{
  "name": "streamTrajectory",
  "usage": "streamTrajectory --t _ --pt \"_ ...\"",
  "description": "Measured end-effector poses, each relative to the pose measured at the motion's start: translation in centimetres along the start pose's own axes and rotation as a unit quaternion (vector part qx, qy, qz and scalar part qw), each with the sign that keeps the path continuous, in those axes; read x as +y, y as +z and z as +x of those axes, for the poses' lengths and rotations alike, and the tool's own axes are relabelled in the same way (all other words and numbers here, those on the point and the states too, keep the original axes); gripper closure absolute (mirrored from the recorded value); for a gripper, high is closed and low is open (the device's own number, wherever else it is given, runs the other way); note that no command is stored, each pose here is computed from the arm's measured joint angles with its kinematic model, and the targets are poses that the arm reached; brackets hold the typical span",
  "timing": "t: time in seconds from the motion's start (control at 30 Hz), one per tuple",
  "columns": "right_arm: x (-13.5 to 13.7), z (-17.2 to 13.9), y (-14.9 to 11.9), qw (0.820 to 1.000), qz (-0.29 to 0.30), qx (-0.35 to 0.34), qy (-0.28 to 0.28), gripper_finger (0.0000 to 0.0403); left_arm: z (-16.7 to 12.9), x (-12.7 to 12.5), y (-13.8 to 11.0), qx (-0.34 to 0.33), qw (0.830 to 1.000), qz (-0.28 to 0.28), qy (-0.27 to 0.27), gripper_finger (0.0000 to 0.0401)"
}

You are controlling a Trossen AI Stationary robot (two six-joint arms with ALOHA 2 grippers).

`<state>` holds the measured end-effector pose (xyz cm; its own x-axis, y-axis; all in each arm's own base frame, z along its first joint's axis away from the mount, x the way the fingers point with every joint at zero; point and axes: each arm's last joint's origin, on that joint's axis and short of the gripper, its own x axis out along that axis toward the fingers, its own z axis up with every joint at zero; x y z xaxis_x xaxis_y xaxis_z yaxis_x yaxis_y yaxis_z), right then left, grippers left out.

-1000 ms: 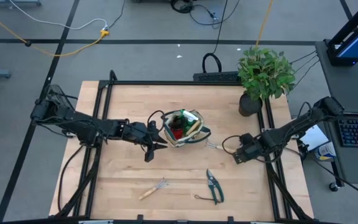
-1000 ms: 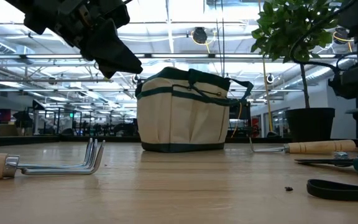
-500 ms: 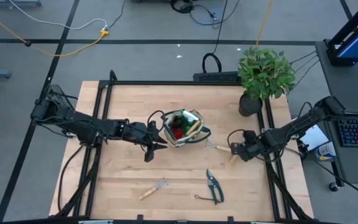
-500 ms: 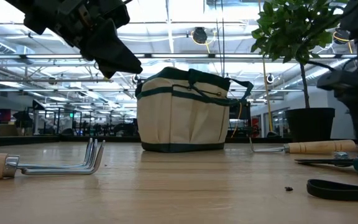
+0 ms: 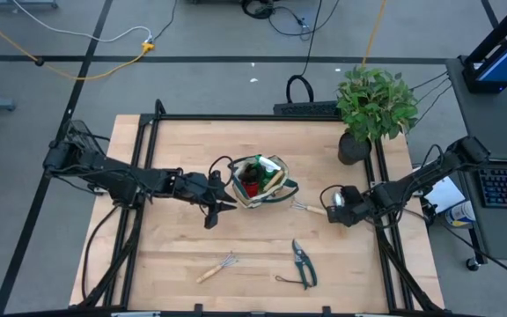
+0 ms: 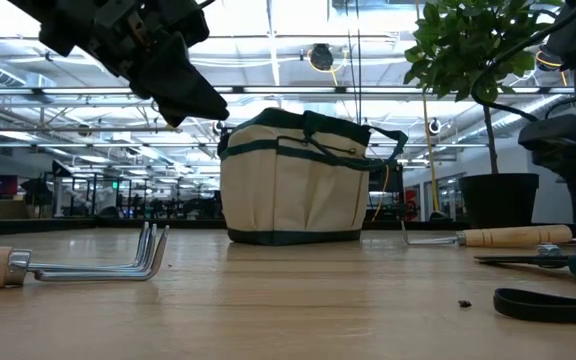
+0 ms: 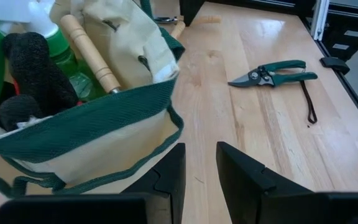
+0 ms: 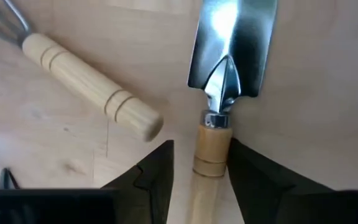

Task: Pick & Place Garden tools in Gardening bag
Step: Put the brown trowel into the green gardening bag

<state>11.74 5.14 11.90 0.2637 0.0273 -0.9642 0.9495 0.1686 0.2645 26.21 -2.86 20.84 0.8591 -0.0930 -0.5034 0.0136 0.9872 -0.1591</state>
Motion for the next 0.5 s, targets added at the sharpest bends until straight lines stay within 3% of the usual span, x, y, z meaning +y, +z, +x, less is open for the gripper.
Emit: streamTrajectory --t 0.17,0.37,0.5 --pt "-0.26 0.03 0.08 0.999 -0.048 -0.005 -0.013 0.0283 0.0 0.27 0.05 0.0 1.0 0.012 0.005 0.0308" --pt "-0.39 0.04 0.15 0.996 -0.089 -0.012 -0.019 0.0348 0.0 0.25 0.1 -0.003 0.998 0.065 0.004 0.0308" --pt "-0.41 0.04 0.22 0.994 -0.106 -0.024 -0.019 0.0349 -0.58 0.16 0.59 -0.021 0.997 0.075 0.003 0.0308"
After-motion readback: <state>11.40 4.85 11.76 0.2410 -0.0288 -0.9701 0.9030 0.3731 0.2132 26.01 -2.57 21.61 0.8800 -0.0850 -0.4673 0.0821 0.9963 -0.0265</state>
